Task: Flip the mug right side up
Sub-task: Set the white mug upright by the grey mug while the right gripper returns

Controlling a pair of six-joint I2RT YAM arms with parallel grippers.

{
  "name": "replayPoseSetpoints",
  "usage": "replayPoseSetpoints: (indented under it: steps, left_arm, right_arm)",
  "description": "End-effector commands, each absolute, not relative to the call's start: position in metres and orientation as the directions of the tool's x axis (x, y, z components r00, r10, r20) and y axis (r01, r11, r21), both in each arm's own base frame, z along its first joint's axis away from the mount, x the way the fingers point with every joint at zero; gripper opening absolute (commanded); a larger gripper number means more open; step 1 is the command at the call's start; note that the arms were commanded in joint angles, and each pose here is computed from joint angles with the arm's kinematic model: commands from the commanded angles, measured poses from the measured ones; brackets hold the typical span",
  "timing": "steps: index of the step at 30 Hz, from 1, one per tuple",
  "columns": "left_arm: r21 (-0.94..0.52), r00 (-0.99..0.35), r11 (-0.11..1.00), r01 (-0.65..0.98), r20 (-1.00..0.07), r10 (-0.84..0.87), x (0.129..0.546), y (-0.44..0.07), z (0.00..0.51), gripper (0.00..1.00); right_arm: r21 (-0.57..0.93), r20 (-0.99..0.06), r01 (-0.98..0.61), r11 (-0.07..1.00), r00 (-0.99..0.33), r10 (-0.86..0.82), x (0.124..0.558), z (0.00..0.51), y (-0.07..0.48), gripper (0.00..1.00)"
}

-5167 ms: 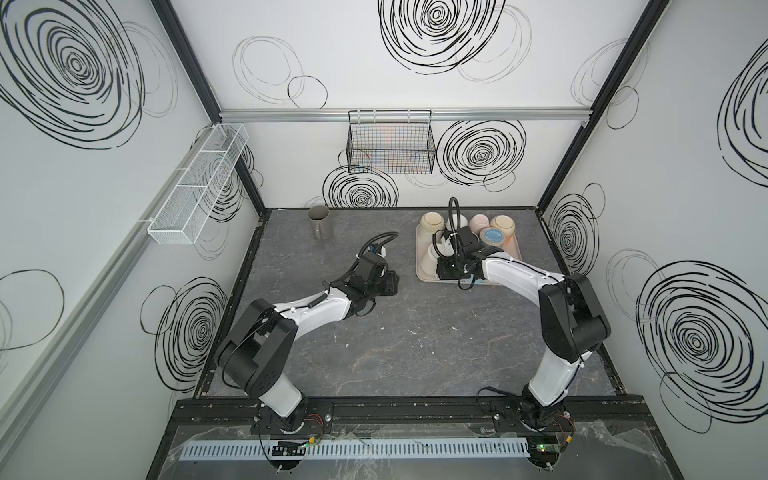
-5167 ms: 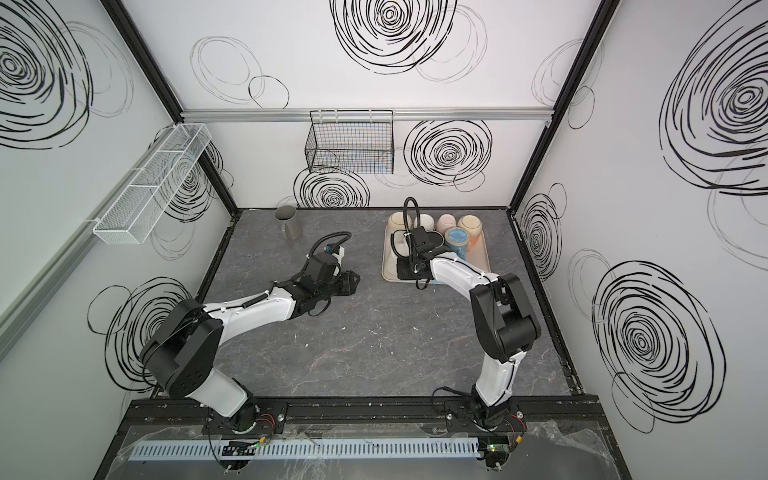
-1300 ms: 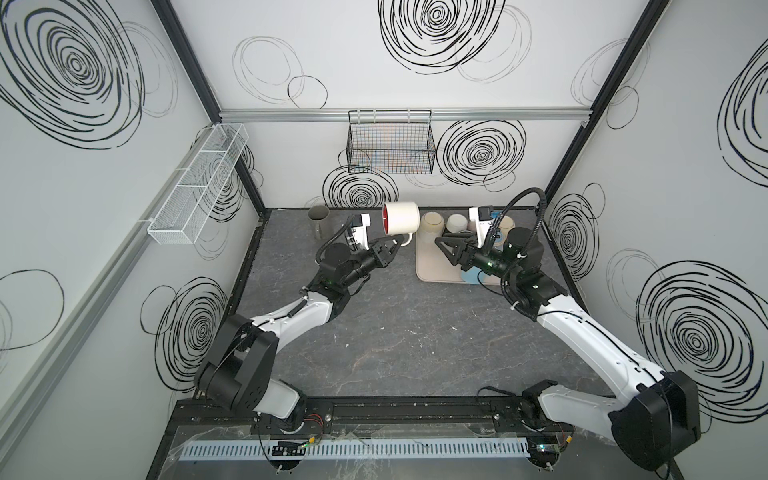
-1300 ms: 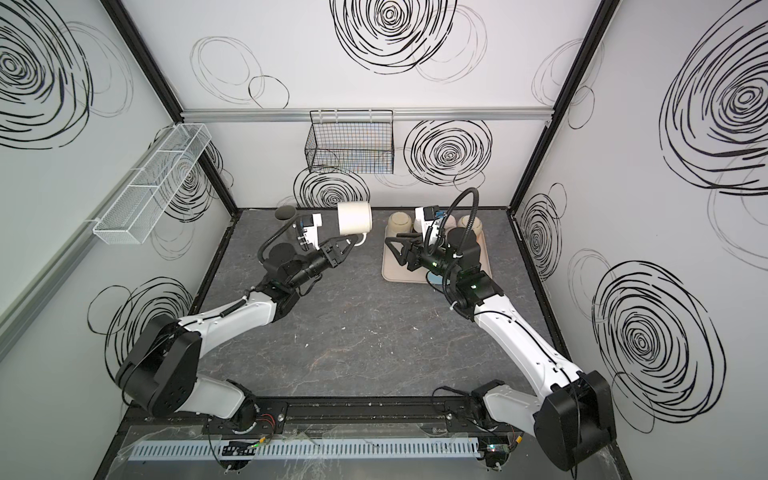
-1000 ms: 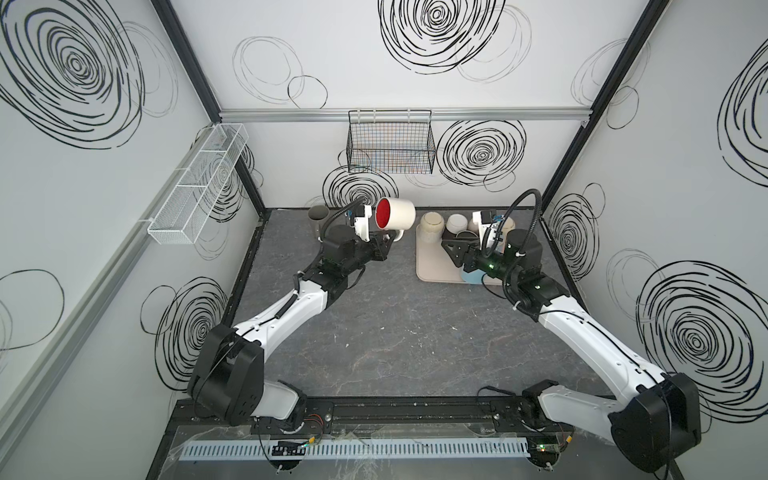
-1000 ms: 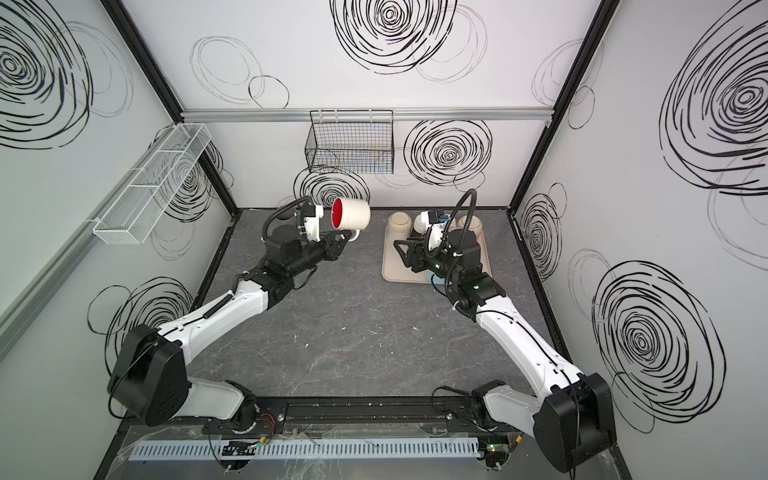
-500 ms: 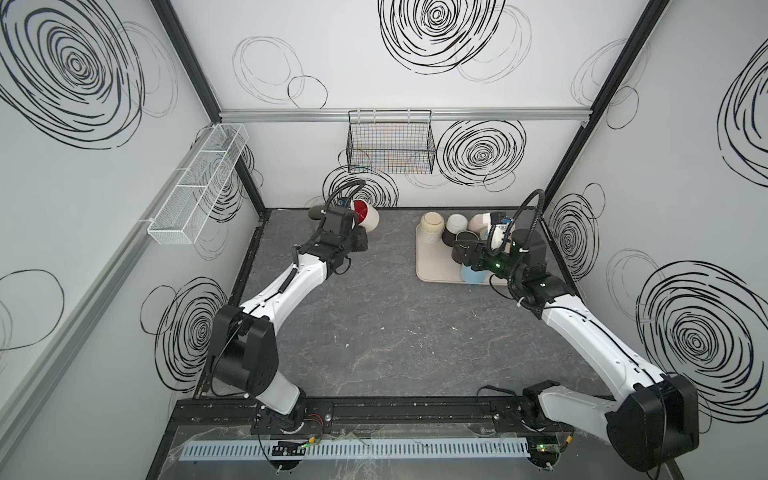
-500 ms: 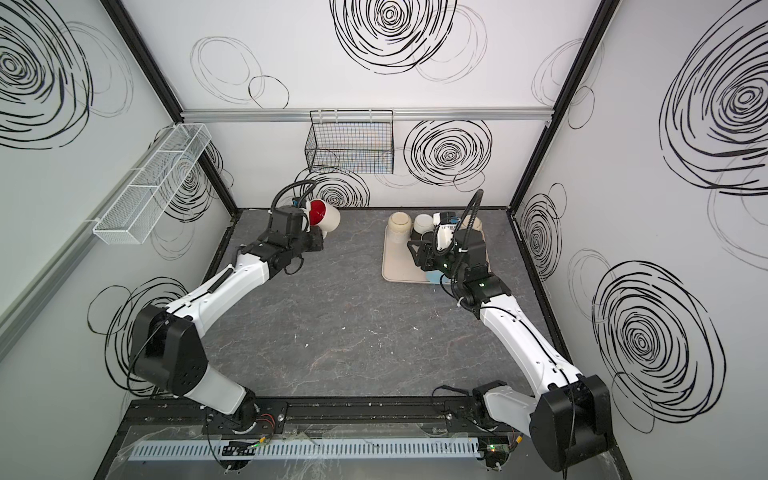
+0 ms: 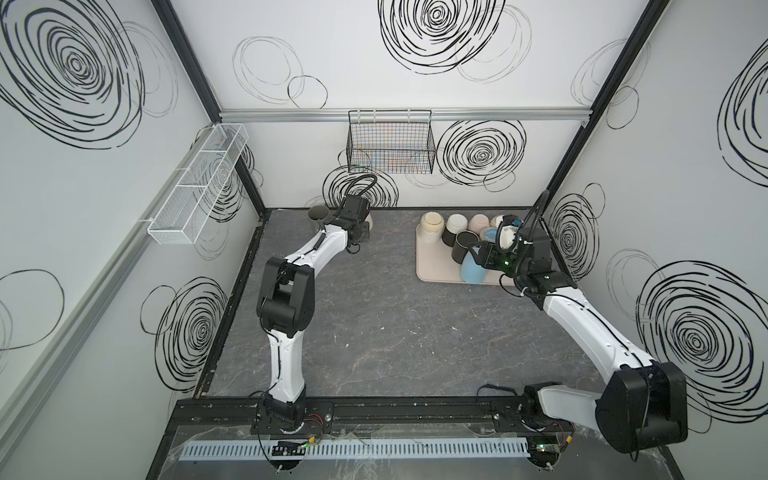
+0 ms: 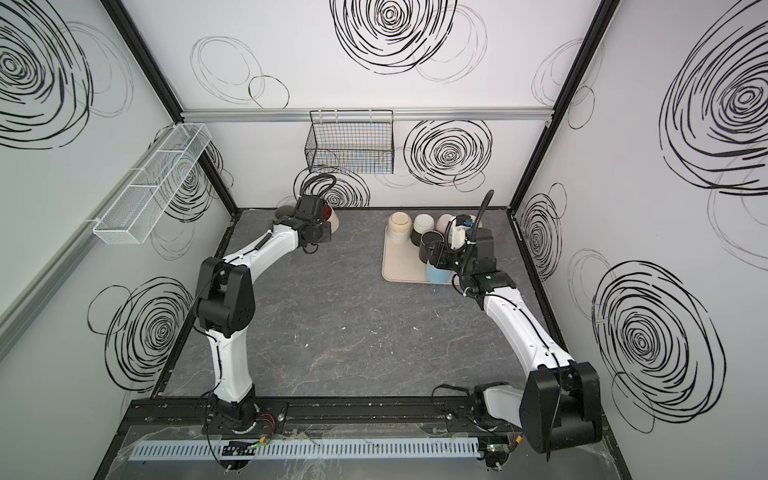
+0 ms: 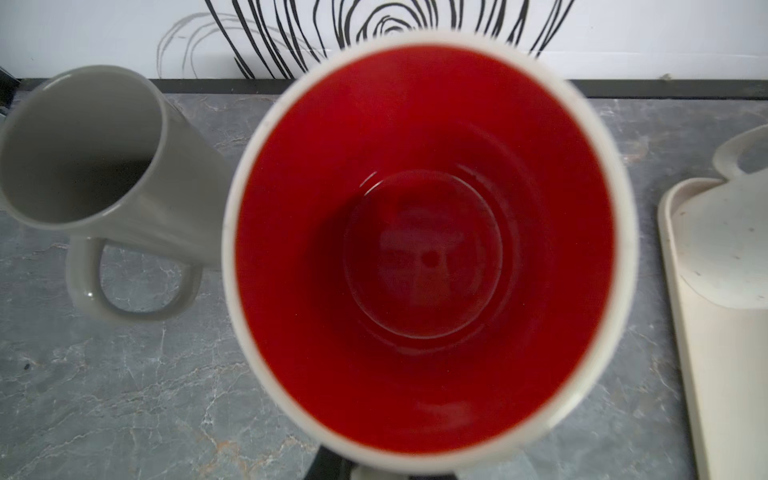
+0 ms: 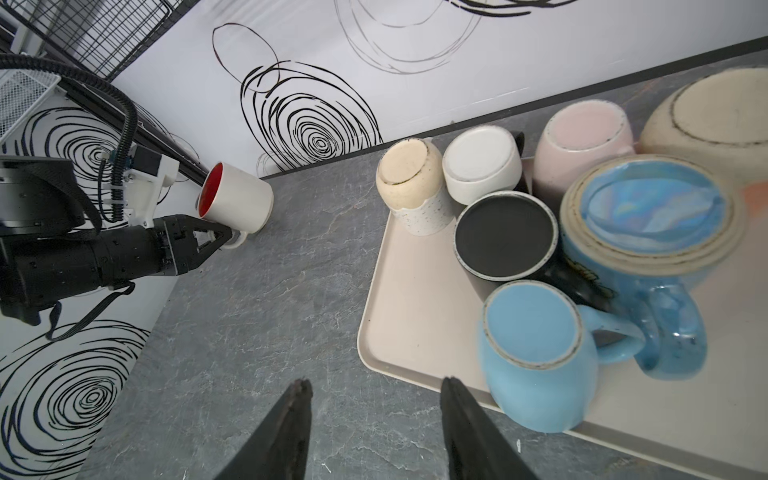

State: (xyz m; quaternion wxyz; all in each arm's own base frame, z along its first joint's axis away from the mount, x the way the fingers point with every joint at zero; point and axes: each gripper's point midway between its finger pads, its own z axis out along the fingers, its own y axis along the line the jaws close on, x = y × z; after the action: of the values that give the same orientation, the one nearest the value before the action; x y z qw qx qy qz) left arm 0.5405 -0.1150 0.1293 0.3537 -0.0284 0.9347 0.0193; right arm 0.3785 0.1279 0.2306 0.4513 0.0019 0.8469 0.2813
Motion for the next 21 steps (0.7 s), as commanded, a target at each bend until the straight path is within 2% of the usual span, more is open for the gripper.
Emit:
replayPoseSetpoints:
  steps: [1,7,8,21]
  left_arm:
    - [0.062,-0.690,0.990,-0.127,-0.723,-0.043,0.566,-0.100,0.152,0.00]
    - [0.090,-0.715,0.990,-0.111,-0.698,-0.016,0.587,-0.092,0.132,0.00]
    - [0.099,-0.718,0.989,-0.111,-0.695,-0.011,0.589,-0.090,0.129,0.03]
    - [0.165,-0.755,0.975,-0.152,-0.655,-0.007,0.603,-0.053,0.093,0.08]
  right_arm:
    - [0.473,-0.751,-0.229,0.851,-0.609,0.254,0.381,0.221,0.120,0.54]
    - [0.451,-0.730,-0.175,0.875,-0.636,0.250,0.385,0.207,0.102,0.54]
    - [0.449,-0.726,-0.165,0.878,-0.640,0.251,0.385,0.203,0.098,0.54]
    - [0.459,-0.666,-0.085,0.884,-0.692,0.279,0.383,0.173,0.076,0.55]
